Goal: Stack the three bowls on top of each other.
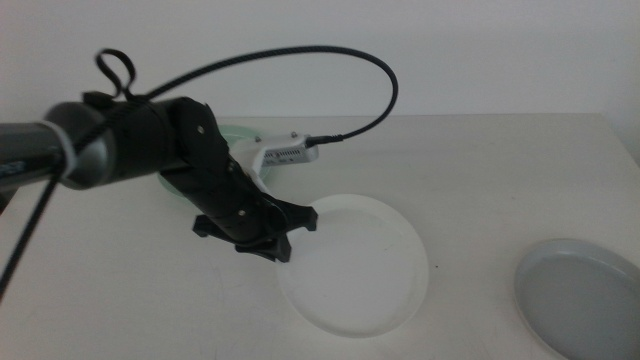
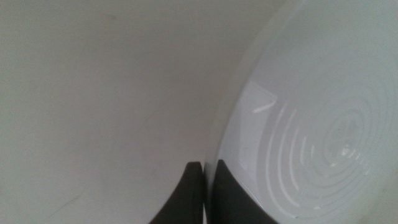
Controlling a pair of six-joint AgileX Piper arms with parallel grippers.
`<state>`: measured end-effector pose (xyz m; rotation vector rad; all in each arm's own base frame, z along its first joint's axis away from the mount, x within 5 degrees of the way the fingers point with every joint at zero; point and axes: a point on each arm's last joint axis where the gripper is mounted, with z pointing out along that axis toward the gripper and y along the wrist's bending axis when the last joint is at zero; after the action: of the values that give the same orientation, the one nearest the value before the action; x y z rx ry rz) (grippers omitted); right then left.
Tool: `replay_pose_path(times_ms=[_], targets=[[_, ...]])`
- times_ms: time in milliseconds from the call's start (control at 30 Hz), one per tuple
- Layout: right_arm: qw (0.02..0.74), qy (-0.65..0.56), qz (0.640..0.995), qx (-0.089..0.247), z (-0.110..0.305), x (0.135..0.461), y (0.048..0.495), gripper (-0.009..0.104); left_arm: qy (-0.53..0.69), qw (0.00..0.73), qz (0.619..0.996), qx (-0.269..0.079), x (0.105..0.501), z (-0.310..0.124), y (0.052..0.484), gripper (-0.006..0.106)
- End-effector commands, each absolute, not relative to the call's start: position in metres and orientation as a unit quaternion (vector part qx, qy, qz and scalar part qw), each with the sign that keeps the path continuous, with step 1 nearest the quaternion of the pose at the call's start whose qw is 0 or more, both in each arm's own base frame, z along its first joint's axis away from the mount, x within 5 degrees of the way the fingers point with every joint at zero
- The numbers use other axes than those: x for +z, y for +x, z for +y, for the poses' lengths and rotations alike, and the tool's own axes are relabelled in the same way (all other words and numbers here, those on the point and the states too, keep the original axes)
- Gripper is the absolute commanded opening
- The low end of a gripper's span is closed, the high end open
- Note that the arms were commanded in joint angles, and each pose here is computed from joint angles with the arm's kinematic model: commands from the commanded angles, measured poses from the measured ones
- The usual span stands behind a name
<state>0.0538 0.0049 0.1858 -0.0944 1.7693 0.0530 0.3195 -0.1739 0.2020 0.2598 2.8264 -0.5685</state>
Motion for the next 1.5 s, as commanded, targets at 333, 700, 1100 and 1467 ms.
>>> replay_pose_path(times_ms=[333,700,1100,1467], targets=[[0.682,-0.043,0.73,0.015,0.004,0.204,0.052,0.057,0.046,0.144,0.963,-0.224,0.189,-0.188,0.335,0.004],[0.682,-0.043,0.73,0.015,0.004,0.204,0.052,0.057,0.066,0.129,0.964,-0.222,0.191,-0.186,0.331,0.09],[0.682,-0.043,0.73,0.015,0.004,0.204,0.052,0.057,0.078,0.224,0.954,-0.183,0.287,-0.141,0.332,0.105],[0.682,-0.043,0.73,0.015,0.004,0.204,0.052,0.057,0.0,0.388,0.92,-0.058,0.327,-0.07,0.355,0.105]])
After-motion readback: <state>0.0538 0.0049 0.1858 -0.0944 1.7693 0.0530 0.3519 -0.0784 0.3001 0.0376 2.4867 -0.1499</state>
